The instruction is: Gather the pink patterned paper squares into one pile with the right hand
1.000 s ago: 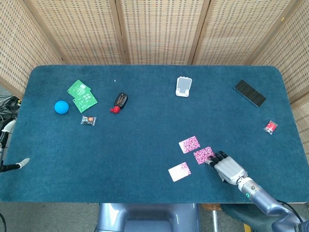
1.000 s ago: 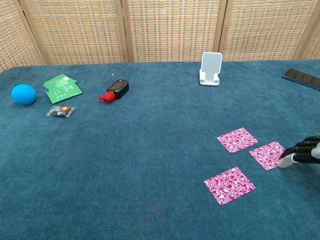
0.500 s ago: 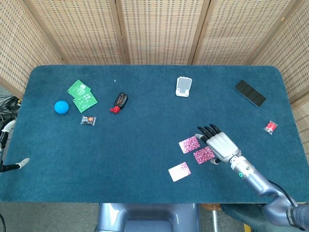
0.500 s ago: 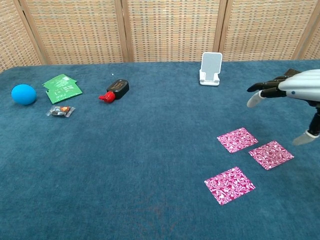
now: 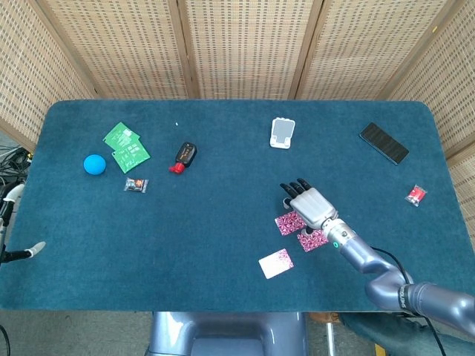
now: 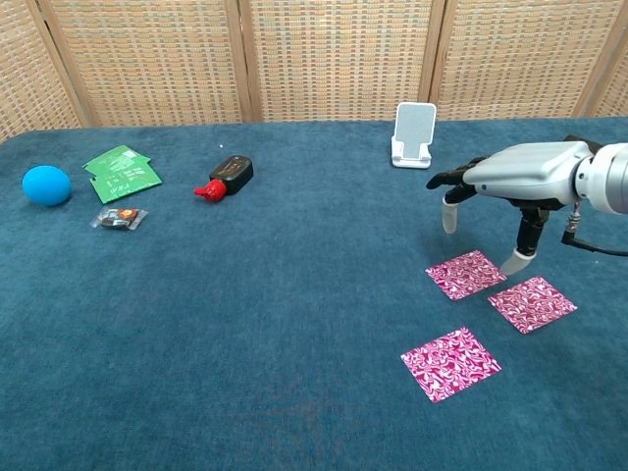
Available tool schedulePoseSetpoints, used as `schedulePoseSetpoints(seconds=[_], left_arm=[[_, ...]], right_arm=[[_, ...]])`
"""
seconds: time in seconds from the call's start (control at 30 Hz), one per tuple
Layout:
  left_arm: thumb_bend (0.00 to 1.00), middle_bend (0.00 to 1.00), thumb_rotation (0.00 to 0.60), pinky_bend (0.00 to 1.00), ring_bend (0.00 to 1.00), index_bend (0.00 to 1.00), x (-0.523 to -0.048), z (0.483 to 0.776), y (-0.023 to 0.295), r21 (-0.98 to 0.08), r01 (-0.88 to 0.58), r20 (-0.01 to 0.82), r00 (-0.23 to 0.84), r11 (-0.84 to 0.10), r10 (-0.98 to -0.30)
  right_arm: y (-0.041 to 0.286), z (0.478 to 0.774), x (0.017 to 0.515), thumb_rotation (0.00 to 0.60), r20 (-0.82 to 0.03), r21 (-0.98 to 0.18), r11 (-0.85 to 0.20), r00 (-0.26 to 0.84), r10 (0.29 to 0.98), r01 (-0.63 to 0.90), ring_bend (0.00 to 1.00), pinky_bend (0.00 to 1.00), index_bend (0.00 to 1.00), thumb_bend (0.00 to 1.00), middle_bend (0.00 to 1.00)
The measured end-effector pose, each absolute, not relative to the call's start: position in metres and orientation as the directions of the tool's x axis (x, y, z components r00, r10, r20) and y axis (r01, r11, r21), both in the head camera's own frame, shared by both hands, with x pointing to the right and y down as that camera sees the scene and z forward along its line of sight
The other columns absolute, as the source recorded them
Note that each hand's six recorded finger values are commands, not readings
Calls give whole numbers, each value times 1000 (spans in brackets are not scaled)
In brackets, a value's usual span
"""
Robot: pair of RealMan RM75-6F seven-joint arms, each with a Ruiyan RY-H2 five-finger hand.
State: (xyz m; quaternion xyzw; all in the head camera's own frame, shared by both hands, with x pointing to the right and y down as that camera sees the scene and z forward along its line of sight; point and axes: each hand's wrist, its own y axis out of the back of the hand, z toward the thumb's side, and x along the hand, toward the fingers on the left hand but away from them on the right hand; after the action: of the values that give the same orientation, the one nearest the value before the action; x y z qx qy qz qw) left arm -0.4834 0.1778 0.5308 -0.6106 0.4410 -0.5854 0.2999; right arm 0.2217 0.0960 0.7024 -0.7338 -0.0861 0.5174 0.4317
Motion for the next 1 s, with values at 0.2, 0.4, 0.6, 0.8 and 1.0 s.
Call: schedulePoseSetpoints(seconds=[0.2, 0.4, 0.6, 0.8, 1.0], left_arm=[[0, 0, 600, 0, 0, 0, -483, 532, 178, -880, -187, 454, -71, -436, -888], [0, 0, 600, 0, 0, 0, -484, 531, 178, -881, -187, 453, -74, -434, -889], [0, 0, 600, 0, 0, 0, -484, 531, 178, -882, -188, 452, -74, -432, -889], [0, 0, 600, 0, 0, 0, -483, 531, 178, -882, -188, 451, -71, -432, -890], [0, 0, 600, 0, 0, 0, -484, 530, 178, -882, -191, 450, -72, -430, -890]], right_arm=[[93, 721, 209, 600, -699, -714, -600, 433, 570, -362, 86, 71, 371, 151, 0], [99, 731, 199, 600, -709, -704, -585, 438, 552, -403, 86, 72, 374, 151, 0], [104, 734, 201, 600, -716, -698, -571, 438, 543, -432, 86, 73, 375, 150, 0], [108, 735, 200, 600, -717, -697, -574, 443, 539, -429, 86, 74, 375, 150, 0], [111, 740, 199, 600, -718, -696, -580, 443, 538, -424, 86, 74, 375, 150, 0]])
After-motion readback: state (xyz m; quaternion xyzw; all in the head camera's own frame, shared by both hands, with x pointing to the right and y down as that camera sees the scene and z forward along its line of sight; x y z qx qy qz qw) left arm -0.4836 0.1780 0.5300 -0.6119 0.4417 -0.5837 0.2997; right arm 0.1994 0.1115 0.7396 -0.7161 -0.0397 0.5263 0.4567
